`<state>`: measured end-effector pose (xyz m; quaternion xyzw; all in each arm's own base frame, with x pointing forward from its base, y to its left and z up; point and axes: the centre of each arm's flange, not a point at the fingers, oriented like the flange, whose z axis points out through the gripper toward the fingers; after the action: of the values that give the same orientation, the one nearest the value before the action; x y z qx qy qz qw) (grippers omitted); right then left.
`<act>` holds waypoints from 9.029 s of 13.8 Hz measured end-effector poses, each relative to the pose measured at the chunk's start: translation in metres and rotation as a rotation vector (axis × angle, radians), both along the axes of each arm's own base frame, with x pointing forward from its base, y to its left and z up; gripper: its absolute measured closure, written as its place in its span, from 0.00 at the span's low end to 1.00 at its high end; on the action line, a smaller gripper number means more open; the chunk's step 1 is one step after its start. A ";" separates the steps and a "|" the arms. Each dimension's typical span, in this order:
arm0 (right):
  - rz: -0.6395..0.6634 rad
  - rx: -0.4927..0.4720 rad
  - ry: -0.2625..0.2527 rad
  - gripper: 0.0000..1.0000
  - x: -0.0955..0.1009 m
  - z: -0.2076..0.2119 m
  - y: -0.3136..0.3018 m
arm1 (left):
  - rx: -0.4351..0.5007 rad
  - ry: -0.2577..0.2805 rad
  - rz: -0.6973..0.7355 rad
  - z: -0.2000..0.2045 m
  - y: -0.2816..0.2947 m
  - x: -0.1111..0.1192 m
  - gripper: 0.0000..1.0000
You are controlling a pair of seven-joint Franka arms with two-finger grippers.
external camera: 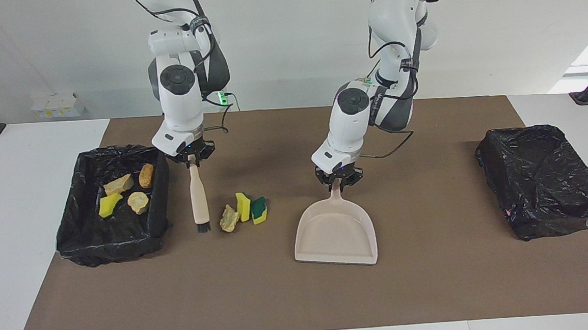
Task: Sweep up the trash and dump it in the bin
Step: 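Sweep the brush with the right gripper toward the sponges, then sweep the sponges and bread with the right gripper into the dustpan, then carry the dustpan with the left gripper toward the nearer bin, then tip the dustpan into the bin with the left gripper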
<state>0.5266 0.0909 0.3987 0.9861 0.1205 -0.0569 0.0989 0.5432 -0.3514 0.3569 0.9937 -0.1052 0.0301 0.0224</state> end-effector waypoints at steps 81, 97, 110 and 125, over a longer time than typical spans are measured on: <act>-0.144 0.177 0.081 0.75 -0.167 -0.058 0.321 | 0.160 0.163 -1.196 0.020 0.331 -0.005 0.69; -0.268 0.422 0.101 0.75 -0.154 -0.061 0.420 | 0.196 0.099 -1.312 -0.003 0.272 -0.036 0.69; -0.236 0.128 0.099 0.75 -0.223 -0.037 0.401 | 0.155 0.073 -1.253 0.036 0.368 -0.011 0.69; -0.123 0.053 0.048 0.00 -0.227 0.001 0.386 | 0.377 0.170 -1.310 0.167 0.671 -0.005 0.69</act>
<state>0.2998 0.4767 0.3997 0.9923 0.0636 -0.0835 0.0660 0.5378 0.3199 0.5240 0.7111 -0.6857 -0.0864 -0.1290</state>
